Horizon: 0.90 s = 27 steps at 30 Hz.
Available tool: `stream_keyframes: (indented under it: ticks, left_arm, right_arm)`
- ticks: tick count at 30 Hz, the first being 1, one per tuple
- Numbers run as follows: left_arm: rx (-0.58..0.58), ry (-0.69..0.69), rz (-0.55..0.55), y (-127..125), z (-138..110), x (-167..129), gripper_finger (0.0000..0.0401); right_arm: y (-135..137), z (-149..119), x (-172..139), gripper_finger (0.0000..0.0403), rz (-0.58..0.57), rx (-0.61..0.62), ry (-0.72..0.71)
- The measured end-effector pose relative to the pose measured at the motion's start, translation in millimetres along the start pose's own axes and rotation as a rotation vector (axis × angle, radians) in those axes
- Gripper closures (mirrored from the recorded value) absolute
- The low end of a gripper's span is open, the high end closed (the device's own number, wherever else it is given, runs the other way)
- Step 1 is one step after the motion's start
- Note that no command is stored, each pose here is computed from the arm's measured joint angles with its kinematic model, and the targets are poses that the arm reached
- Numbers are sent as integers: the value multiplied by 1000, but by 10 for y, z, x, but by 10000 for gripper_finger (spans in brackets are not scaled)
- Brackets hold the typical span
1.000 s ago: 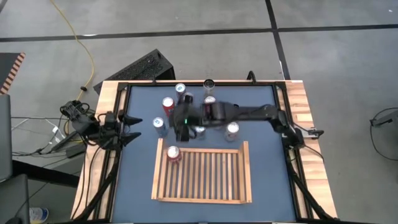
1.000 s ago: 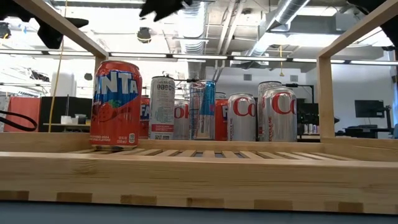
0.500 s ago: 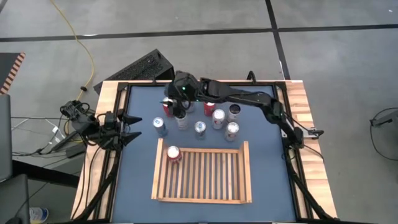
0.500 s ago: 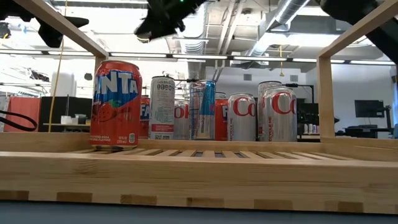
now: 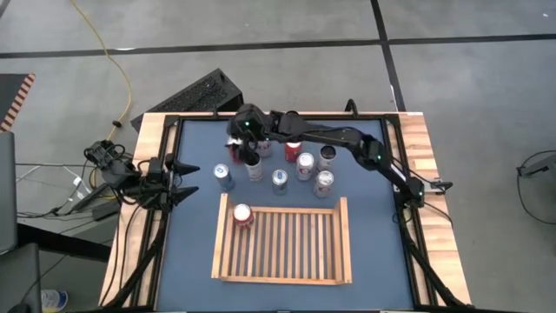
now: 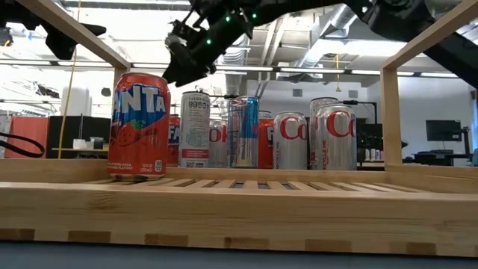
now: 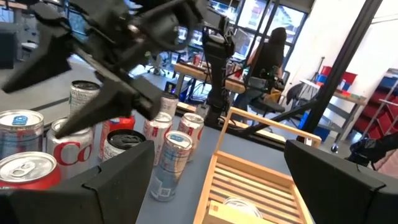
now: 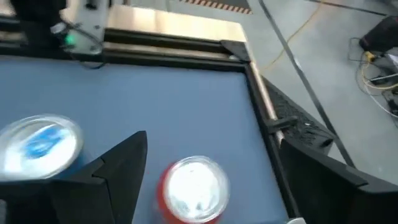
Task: Place canned beverage on shelf
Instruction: Put the left red soda can on the shelf aligned with the other red soda can
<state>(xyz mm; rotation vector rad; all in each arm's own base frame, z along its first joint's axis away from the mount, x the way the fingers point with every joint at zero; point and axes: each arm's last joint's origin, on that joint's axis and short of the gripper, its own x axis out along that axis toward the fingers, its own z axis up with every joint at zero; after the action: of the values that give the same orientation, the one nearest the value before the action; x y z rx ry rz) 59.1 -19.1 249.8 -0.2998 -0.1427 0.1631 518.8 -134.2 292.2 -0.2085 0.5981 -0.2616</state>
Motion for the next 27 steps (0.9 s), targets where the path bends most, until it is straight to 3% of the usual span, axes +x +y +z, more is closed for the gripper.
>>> stream_keyframes:
  ticks: [10,27]
  left_arm:
    - [0,-1,1,0,1,0,53]
    - [1,-2,2,1,2,0,53]
  right_arm:
    - [-49,-225,254,52,44,-9,49]
    - [-124,-299,375,53,116,-5,3]
